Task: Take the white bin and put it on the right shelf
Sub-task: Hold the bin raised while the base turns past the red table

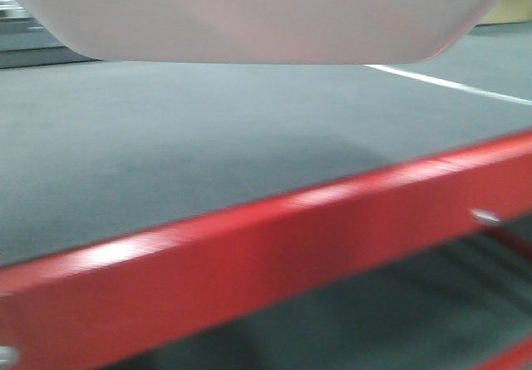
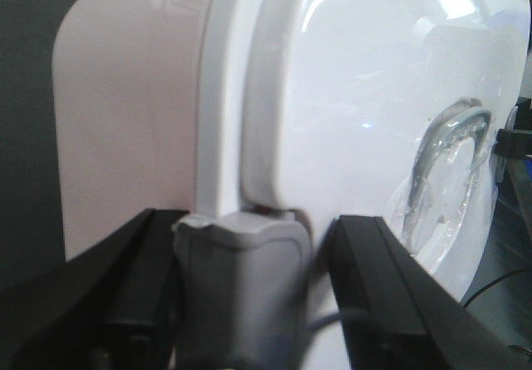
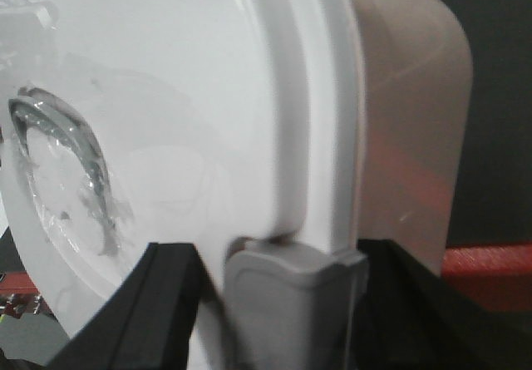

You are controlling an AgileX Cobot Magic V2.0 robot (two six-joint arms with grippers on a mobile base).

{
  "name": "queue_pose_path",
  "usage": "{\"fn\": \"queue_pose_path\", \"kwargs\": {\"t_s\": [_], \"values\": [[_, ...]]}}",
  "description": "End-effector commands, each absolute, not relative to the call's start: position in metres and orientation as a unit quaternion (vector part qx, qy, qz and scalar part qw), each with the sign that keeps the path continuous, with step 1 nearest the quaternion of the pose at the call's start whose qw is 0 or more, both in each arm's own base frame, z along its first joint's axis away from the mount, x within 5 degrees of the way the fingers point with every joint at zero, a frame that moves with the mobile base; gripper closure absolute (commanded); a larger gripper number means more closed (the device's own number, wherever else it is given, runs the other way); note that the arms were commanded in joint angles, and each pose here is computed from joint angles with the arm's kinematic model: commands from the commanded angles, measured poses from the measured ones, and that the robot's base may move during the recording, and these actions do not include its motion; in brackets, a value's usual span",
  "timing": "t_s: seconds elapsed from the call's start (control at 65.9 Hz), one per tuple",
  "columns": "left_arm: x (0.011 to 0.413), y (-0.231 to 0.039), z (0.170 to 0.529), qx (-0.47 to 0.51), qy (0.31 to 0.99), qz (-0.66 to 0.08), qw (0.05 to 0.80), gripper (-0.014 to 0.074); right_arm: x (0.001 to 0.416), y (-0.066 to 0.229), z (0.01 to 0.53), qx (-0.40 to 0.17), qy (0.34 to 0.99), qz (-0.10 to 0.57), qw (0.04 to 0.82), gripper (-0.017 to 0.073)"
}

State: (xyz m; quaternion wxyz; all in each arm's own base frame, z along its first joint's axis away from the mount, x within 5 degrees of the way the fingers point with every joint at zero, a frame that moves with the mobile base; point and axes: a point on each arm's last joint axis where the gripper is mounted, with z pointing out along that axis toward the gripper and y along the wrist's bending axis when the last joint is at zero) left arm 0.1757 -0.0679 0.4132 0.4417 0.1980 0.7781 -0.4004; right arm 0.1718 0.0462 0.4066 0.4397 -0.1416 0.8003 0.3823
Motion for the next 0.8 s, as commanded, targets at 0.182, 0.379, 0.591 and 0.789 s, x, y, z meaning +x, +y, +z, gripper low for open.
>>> {"fn": "queue_pose_path", "kwargs": {"t_s": [0.182, 0.379, 0.591, 0.789], "values": [[0.1557, -0.0805, 0.4403, 0.221, 0.714, -0.493, 0.445, 0.0353, 0.1524, 0.0611, 0.433, -0.18, 0.74, 0.475, 0.44, 0.0135], [0.1557, -0.0805, 0.4403, 0.221, 0.714, -0.493, 0.445, 0.0353, 0.1524, 0.0611, 0.433, -0.18, 0.74, 0.475, 0.44, 0.0135], [0.1557, -0.0805, 0.4403, 0.221, 0.714, -0.493, 0.445, 0.0353, 0.1524, 0.0611, 0.433, -0.18, 0.74, 0.475, 0.44, 0.0135], [0.1557, -0.0805, 0.4403, 0.221, 0.714, -0.493, 0.445, 0.0353, 0.1524, 0.0611, 0.433, -0.18, 0.74, 0.475, 0.44, 0.0135]]}}
